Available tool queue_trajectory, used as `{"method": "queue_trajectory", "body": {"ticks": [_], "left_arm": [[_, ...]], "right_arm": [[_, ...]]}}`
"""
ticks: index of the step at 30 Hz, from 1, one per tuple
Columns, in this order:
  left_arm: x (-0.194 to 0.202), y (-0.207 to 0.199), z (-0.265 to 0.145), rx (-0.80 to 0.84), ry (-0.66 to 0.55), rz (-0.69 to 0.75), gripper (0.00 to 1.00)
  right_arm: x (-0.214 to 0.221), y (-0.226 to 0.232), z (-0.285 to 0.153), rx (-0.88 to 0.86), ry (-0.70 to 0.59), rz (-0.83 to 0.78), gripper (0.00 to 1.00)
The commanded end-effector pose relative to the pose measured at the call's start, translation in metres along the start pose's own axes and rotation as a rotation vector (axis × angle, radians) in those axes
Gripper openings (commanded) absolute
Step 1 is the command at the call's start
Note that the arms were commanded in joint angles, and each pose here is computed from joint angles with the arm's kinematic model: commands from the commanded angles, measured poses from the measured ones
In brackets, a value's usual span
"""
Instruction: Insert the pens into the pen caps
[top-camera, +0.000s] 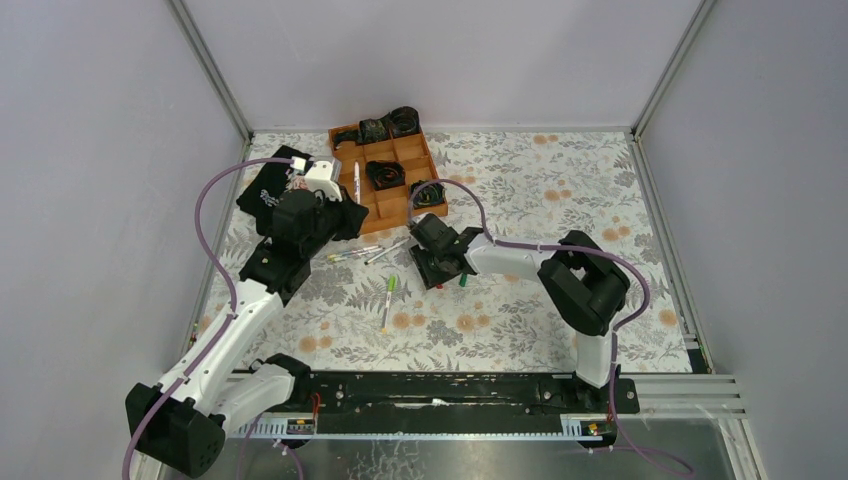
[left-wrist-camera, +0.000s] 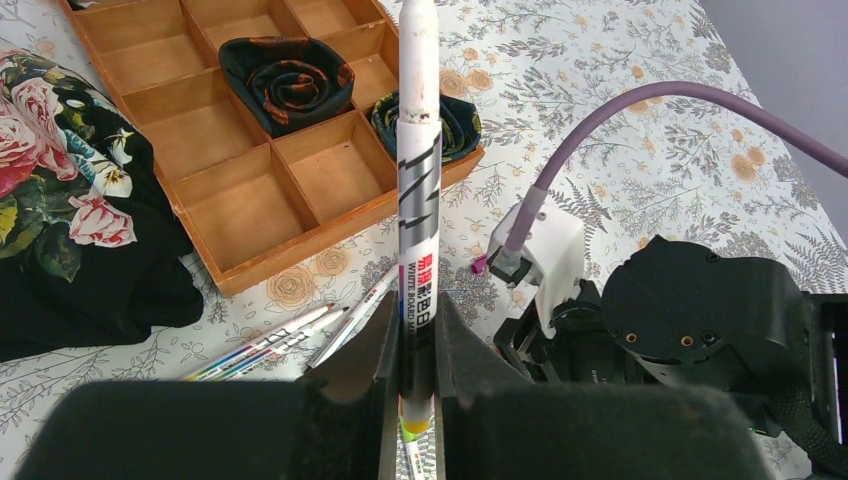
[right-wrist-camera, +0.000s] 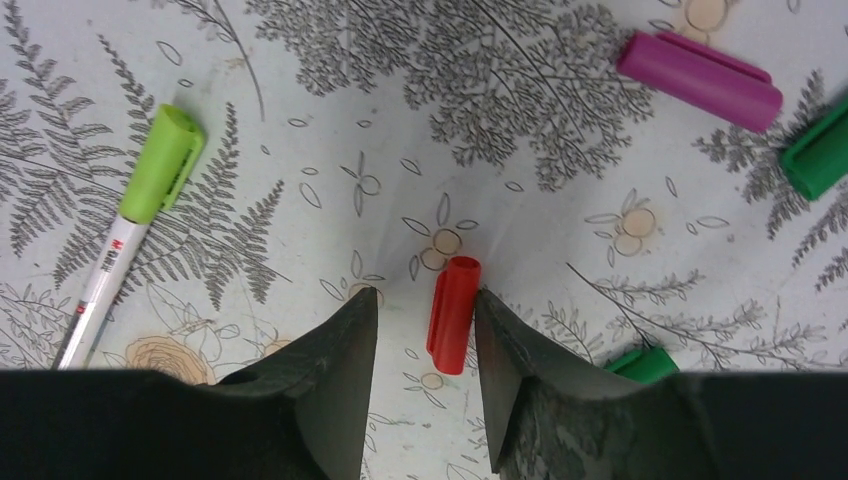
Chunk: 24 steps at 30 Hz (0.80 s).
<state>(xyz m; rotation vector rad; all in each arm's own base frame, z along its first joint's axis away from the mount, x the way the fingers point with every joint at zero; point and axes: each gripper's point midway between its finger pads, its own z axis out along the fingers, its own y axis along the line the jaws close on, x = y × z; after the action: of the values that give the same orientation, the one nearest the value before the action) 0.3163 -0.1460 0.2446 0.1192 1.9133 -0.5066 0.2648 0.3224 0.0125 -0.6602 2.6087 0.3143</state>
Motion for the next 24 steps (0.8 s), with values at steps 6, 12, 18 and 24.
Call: {"method": "queue_trajectory", "body": {"ticks": [6, 12, 18, 24], "left_arm": [[-0.008, 0.001, -0.003, -0.005, -0.037, 0.018, 0.00], [-0.008, 0.002, -0.004, -0.005, -0.039, 0.018, 0.00], [-0.008, 0.000, -0.005, 0.000, -0.038, 0.016, 0.00], [-0.007, 0.000, -0.005, 0.001, -0.039, 0.014, 0.00]], "right_arm": [[-0.001, 0.025, 0.006, -0.062, -0.002, -0.099, 0.47], [0.014, 0.047, 0.002, -0.145, 0.011, -0.169, 0.48], [0.035, 0.053, -0.001, -0.146, 0.058, -0.166, 0.47], [0.060, 0.062, -0.010, -0.227, 0.085, -0.168, 0.47]]}}
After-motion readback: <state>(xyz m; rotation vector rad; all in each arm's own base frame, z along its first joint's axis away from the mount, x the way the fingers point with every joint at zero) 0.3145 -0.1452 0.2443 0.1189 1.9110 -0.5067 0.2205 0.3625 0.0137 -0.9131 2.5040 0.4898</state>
